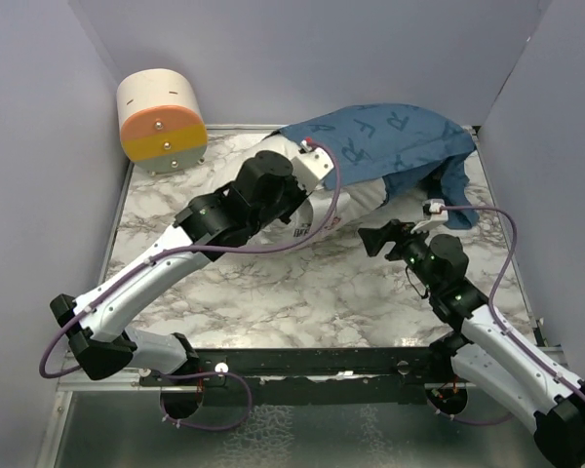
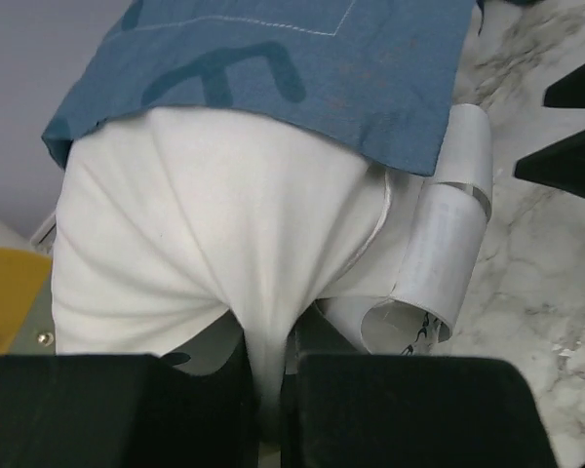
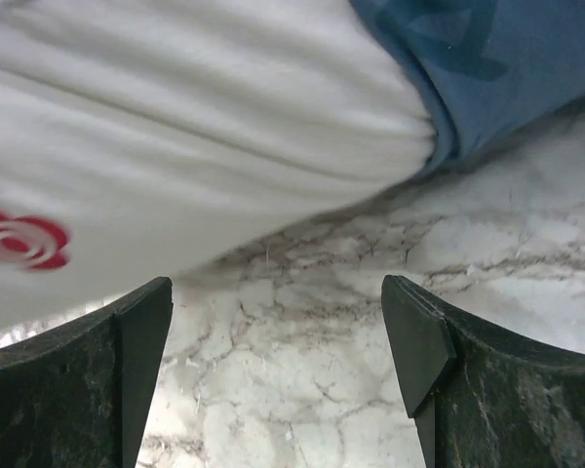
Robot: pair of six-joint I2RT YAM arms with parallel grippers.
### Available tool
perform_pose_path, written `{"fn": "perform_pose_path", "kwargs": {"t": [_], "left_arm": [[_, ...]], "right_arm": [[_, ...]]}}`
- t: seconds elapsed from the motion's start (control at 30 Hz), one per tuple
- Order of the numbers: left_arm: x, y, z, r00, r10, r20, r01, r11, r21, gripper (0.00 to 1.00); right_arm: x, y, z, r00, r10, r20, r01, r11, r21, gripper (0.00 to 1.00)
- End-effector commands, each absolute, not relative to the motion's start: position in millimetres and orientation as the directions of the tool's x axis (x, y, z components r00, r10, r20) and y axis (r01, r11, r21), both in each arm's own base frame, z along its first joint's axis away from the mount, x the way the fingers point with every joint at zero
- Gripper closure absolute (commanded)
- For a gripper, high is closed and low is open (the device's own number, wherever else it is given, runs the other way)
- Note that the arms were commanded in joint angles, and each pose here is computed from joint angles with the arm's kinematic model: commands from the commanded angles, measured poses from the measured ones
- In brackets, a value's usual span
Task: Put the pillow into the pillowcase
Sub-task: Stuff the pillow into the pillowcase.
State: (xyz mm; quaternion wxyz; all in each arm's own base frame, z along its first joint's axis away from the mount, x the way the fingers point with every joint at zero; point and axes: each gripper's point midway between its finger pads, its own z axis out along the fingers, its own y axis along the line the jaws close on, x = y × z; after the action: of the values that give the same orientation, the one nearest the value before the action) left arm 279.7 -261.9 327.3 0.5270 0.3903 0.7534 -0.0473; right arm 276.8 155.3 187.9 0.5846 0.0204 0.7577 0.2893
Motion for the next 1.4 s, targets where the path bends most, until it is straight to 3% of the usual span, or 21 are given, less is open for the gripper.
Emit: {"fn": "perform_pose_path", "kwargs": {"t": [0.0, 0.23, 0.4, 0.63, 0.87, 1.0, 1.17, 1.27, 1.37], "left_arm": [[257.4, -276.4, 415.7, -0.036, 0.308, -0.951, 0.703, 0.684, 0.195, 1.0], [269.0, -265.7, 422.1, -0.142, 0.193, -0.971, 0.725, 0.688, 0.03, 1.0], [286.4, -252.9, 409.5, -0.214, 0.124, -0.969, 0.739, 0.669, -0.078, 1.0], [298.5, -245.0, 389.0, -0.318, 0.019, -0.948, 0.781, 0.572, -0.25, 1.0], [301.7, -238.0, 381.0, -0.343, 0.002, -0.939, 0.789, 0.543, -0.287, 1.0], [301.4, -233.0, 379.3, -0.341, 0.001, -0.94, 0.787, 0.547, -0.285, 1.0], [304.6, -225.1, 375.6, -0.34, 0.005, -0.94, 0.78, 0.56, -0.279, 1.0], [306.4, -222.9, 373.4, -0.341, 0.006, -0.94, 0.779, 0.561, -0.28, 1.0], [306.6, -224.1, 372.5, -0.342, 0.002, -0.94, 0.784, 0.552, -0.284, 1.0]], "right_arm": [[285.8, 131.0, 221.2, -0.194, 0.351, -0.916, -0.244, 0.887, 0.392, 0.14], [299.1, 87.3, 219.6, -0.067, 0.37, -0.926, -0.038, 0.927, 0.373, 0.29], [330.9, 94.4, 205.9, -0.118, 0.391, -0.913, -0.019, 0.918, 0.396, 0.34], [358.7, 118.5, 219.1, -0.115, 0.364, -0.924, -0.125, 0.918, 0.377, 0.38], [387.2, 142.4, 217.7, -0.158, 0.348, -0.924, -0.179, 0.91, 0.374, 0.37], [405.5, 132.0, 204.5, -0.17, 0.33, -0.929, -0.078, 0.935, 0.347, 0.38], [411.8, 106.2, 190.2, -0.167, 0.268, -0.949, 0.061, 0.963, 0.261, 0.48], [410.1, 92.7, 184.7, -0.163, 0.226, -0.96, 0.117, 0.971, 0.208, 0.49], [412.5, 93.3, 184.4, -0.159, 0.212, -0.964, 0.111, 0.974, 0.196, 0.59]]}}
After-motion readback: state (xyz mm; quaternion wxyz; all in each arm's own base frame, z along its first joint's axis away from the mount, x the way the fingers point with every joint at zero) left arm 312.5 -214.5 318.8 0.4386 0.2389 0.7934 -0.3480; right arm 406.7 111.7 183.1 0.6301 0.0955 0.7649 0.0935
